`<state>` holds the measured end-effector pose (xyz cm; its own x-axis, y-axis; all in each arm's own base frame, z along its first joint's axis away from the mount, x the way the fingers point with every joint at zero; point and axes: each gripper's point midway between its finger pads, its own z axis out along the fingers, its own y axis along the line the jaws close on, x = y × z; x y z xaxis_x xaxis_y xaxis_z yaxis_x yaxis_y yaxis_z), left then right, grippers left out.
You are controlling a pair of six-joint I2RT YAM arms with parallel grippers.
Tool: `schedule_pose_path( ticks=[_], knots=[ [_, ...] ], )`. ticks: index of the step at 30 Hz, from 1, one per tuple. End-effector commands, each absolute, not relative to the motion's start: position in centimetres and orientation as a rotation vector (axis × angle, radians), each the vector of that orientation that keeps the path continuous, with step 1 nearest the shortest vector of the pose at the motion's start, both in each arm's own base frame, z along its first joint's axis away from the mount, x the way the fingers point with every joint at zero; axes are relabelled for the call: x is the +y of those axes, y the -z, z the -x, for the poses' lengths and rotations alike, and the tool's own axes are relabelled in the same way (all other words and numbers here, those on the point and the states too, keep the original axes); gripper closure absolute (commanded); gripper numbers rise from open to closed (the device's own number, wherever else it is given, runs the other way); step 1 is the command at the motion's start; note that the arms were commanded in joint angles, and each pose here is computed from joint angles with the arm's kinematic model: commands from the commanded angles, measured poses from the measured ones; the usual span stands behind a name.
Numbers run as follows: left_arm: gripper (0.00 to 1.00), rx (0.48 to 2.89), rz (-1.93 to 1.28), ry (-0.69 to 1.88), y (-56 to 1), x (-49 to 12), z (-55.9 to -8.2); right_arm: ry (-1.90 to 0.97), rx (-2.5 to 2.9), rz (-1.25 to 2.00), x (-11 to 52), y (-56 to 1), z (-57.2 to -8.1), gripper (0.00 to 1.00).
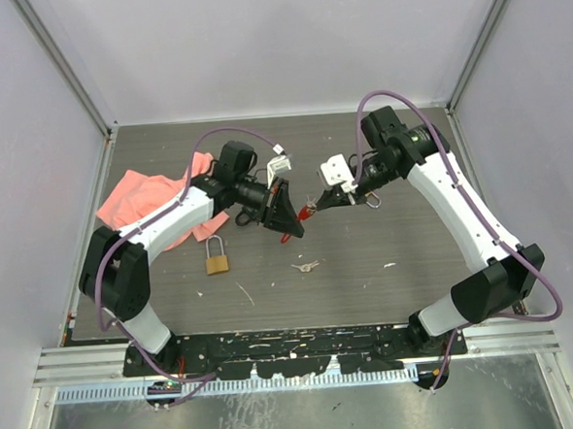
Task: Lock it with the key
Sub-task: Lock the lock.
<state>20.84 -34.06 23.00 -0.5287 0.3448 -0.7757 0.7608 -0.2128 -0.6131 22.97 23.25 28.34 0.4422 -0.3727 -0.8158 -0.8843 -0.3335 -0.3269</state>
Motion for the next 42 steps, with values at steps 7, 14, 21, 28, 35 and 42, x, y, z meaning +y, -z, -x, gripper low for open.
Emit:
schedule_pose_path(
  ticks=[7, 14, 21, 28, 35, 42],
  knots=[
    [1.0, 1.503, -1.376, 1.765, -27.7, -34.1, -20.9, -0.836, 1.264, 1.733, 24.2, -29.4, -24.7, 0.89],
    [1.0, 1.501, -1.385, 1.817, -28.0, -33.9, -20.4, -0.814, 1.154, 1.803, 24.1, -29.0, -23.9, 0.95],
    [1.0, 1.53, -1.376, 1.974, -28.4, -33.8, -20.2, -0.776, 0.9, 2.001, 23.2, -27.6, -21.7, 0.99],
    [1.0, 1.556, -1.36, 2.016, -28.4, -34.0, -20.8, -0.584, 0.88, 2.011, 22.6, -27.7, -23.6, 0.97],
    [1.0, 1.587, -1.346, 2.034, -27.7, -34.1, -20.6, -0.546, 1.015, 1.892, 23.1, -29.2, -26.1, 0.79],
    [1.0, 1.59, -1.34, 2.026, -27.6, -33.9, -20.4, -0.67, 1.194, 1.71, 21.9, -30.8, -27.2, 0.55]
  ],
)
